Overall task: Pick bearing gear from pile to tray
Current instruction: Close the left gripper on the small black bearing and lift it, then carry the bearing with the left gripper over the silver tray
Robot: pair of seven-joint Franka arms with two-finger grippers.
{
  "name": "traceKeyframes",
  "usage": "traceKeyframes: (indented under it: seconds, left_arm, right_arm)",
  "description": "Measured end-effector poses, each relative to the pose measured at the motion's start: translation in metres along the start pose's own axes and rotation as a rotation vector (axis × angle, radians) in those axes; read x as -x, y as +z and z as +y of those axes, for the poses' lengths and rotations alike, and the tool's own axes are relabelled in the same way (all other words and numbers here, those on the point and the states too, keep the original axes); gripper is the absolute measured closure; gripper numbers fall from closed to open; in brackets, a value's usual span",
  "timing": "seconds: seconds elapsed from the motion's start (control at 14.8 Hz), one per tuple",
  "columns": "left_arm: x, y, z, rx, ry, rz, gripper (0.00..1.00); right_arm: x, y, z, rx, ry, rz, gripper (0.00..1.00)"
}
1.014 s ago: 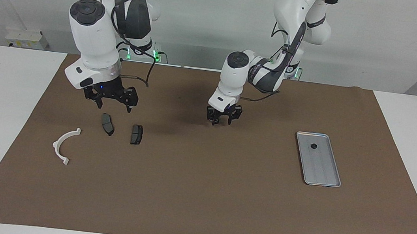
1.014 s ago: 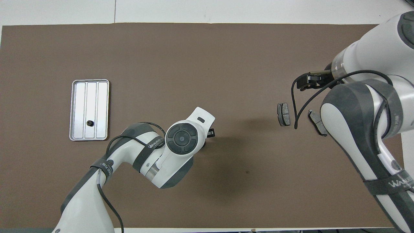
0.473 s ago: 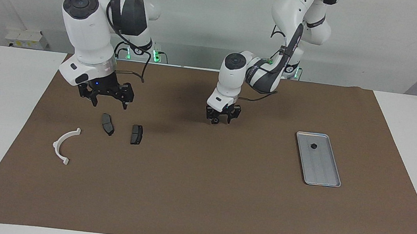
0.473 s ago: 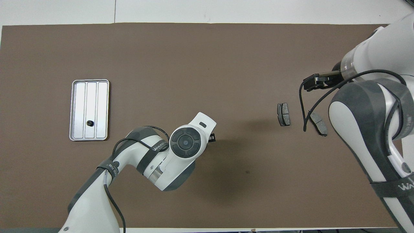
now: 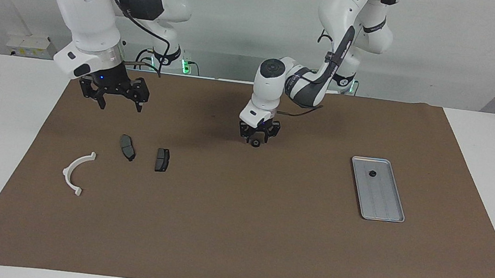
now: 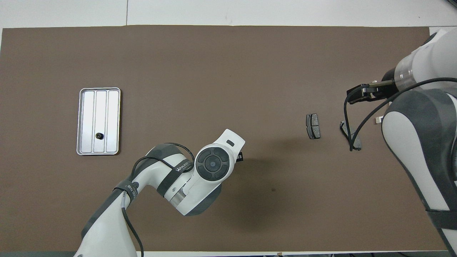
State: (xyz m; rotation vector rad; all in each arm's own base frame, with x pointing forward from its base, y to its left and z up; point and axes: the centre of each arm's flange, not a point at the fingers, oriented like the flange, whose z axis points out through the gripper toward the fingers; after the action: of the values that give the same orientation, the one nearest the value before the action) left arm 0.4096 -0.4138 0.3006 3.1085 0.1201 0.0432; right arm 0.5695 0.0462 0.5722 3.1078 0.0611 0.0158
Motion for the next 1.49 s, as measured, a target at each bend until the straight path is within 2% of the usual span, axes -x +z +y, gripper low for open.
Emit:
traceKeyframes:
  seconds: [0.47, 0.54, 0.68, 0.88, 1.01, 1.15, 1.28, 1.49]
  left_arm:
    - [0.001, 0.003, -0.002, -0.002, -0.002, -0.001, 0.3]
    - [0.001, 0.003, -0.002, 0.0, -0.002, 0.0, 0.34]
    - [0.0, 0.003, -0.002, 0.003, -0.004, 0.003, 0.59]
    - [-0.002, 0.002, -0.003, 0.002, 0.001, 0.014, 0.65]
    - [-0.009, -0.003, -0.004, 0.0, 0.001, 0.027, 0.65]
    - [-0.031, -0.025, -0.006, -0.011, -0.018, 0.04, 0.65]
    - [-0.066, -0.066, -0.022, -0.032, -0.024, 0.053, 0.65]
    - [-0.128, -0.134, -0.088, -0.062, 0.005, 0.057, 0.65]
  right_arm:
    - [0.029, -0.039, 0.015, -0.001, -0.058, 0.005, 0.0]
    - [0.03, -0.04, 0.015, -0.001, -0.059, 0.007, 0.0]
    - [0.03, -0.04, 0.015, -0.001, -0.059, 0.005, 0.0]
    - [0.03, -0.039, 0.014, -0.003, -0.059, 0.005, 0.0]
    - [0.03, -0.04, 0.014, -0.007, -0.057, 0.006, 0.0]
    - [0.03, -0.043, 0.014, -0.014, -0.05, 0.013, 0.0]
    - [0.03, -0.048, 0.013, -0.03, -0.043, 0.024, 0.0]
    - [0.03, -0.05, 0.015, -0.034, -0.038, 0.028, 0.0]
